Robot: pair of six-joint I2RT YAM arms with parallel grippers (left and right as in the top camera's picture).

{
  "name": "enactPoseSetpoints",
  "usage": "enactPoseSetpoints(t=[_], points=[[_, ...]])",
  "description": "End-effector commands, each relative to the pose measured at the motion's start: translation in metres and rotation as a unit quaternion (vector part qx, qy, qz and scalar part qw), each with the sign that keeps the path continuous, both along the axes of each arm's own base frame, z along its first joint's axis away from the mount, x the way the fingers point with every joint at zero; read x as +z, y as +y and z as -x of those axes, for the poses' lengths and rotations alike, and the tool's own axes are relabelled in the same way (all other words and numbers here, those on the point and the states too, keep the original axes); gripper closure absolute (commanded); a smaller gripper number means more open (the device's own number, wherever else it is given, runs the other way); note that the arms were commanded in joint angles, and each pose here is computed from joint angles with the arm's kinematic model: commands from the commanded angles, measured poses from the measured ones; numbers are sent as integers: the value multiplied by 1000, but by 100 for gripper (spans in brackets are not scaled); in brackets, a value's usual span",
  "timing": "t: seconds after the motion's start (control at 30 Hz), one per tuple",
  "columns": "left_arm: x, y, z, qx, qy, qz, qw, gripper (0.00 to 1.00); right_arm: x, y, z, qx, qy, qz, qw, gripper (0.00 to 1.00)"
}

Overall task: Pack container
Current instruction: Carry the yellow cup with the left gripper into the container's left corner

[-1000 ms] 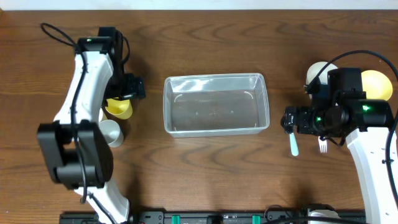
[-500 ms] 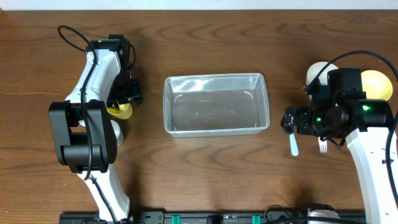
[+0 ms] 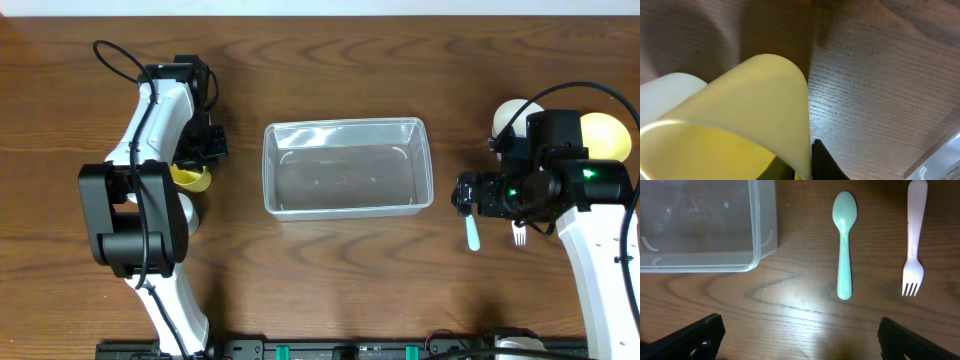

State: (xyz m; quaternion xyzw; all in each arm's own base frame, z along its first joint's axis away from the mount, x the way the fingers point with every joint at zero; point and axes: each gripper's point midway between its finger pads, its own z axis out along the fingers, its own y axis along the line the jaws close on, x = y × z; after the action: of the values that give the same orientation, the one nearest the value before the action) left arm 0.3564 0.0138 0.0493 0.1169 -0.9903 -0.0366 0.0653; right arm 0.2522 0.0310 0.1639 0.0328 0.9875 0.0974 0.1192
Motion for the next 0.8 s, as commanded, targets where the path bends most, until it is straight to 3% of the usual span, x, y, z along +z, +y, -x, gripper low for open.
enactPoseSetpoints(t=[0.0, 0.1, 0.4, 0.63, 0.77], points=[[0, 2, -2, 5, -3, -3, 1000, 90, 5, 0, -3, 8, -7, 3, 1000, 1], [0, 2, -4, 5, -7, -3, 1000, 94, 5, 0, -2, 8, -5, 3, 1000, 1], [20, -11, -21, -31, -45, -1, 998, 94, 4, 0, -2, 8, -5, 3, 1000, 1], [111, -52, -20, -84, -121, 5, 989, 94, 4, 0, -2, 8, -5, 3, 1000, 1], [166, -92, -8, -136, -198, 20, 970, 94, 5, 0, -2, 8, -6, 3, 1000, 1]])
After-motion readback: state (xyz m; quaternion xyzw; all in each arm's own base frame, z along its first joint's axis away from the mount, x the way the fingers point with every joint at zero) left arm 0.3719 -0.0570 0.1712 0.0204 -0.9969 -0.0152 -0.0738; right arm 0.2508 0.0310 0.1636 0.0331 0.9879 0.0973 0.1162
